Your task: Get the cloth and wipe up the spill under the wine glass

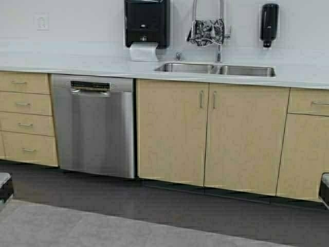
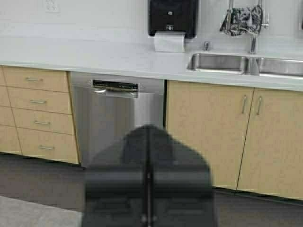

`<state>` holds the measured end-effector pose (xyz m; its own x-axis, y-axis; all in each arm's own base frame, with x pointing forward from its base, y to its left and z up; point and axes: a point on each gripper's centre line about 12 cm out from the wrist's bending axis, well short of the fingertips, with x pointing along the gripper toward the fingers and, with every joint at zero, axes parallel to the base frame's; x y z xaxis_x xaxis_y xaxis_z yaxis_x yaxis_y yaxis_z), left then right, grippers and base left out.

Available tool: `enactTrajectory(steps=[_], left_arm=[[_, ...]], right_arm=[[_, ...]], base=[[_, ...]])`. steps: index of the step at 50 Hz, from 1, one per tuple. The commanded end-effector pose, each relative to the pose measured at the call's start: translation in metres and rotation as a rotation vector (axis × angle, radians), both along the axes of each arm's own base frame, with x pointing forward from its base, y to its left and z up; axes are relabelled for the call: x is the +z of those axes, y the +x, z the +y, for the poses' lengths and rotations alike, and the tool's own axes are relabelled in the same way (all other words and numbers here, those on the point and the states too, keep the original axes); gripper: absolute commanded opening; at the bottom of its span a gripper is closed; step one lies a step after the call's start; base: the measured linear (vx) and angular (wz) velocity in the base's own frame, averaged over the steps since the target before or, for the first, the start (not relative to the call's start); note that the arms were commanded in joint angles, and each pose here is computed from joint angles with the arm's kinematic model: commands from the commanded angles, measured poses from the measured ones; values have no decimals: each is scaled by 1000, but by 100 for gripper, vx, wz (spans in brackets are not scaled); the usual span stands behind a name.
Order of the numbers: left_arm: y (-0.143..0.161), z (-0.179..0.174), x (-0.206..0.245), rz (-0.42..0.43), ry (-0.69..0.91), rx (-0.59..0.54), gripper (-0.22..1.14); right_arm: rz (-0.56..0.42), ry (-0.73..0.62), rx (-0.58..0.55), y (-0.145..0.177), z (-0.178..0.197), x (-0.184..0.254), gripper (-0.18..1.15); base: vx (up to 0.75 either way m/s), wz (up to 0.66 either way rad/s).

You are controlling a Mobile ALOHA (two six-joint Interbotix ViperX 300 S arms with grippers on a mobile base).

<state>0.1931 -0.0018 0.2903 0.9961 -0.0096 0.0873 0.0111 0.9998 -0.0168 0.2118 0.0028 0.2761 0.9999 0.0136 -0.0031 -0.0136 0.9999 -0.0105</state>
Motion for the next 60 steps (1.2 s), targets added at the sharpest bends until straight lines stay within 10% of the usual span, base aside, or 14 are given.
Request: enactTrajectory(steps=[1,60], left_arm=[[3,0,6,-12,0,0,2],[-1,0,3,-44,-7,-3,2]], right_arm=[[-19,-23,8,4,1,9,5],[-87,10,16,-6,2,22,5]], base=[[8,-5],[25,-1]])
